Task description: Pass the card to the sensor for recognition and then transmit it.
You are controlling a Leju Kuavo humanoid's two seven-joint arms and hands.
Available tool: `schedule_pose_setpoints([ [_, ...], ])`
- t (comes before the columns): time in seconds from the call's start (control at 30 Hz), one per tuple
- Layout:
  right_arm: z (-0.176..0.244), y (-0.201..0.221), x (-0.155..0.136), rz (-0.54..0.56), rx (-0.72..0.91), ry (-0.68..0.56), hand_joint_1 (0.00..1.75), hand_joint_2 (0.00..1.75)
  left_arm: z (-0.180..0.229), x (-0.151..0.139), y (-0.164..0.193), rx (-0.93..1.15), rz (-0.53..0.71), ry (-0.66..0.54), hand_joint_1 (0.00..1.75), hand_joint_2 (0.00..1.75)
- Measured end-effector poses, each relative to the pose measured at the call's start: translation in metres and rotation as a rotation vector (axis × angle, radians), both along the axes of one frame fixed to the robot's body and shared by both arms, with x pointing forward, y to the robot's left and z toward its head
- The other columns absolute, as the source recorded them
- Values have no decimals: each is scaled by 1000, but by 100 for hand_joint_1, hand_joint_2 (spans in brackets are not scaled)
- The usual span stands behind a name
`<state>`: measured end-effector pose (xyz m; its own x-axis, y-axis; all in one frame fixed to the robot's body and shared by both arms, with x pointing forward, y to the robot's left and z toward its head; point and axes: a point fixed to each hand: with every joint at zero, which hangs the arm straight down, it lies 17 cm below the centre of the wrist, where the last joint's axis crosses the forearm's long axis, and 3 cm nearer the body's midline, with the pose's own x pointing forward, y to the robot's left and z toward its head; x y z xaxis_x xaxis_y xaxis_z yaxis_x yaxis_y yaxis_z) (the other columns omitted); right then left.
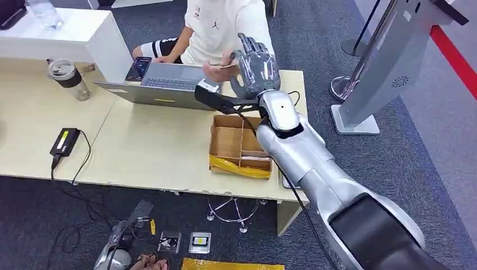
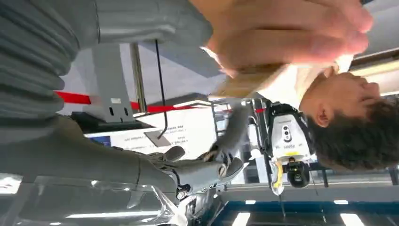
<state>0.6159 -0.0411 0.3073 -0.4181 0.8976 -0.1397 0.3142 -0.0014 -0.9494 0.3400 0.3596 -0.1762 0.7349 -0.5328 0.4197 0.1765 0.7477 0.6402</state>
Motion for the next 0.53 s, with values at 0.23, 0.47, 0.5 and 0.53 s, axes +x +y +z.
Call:
schedule_pose_setpoints([
  [0.23, -10, -13, 3, -23, 35, 1, 0, 175, -1, -1, 0, -1, 1, 1, 0, 175],
  [0.47, 18, -33, 5, -13, 161, -86, 0, 175, 0, -1, 1, 15, -9, -1, 0, 175],
  [0.5, 24, -37, 6, -11, 181, -101, 0, 175, 0, -1, 1, 16, -8, -2, 0, 175],
  [0.53, 29, -44, 8, -15, 198, -111, 0, 175, 0, -2, 1, 17, -9, -2, 0, 175],
])
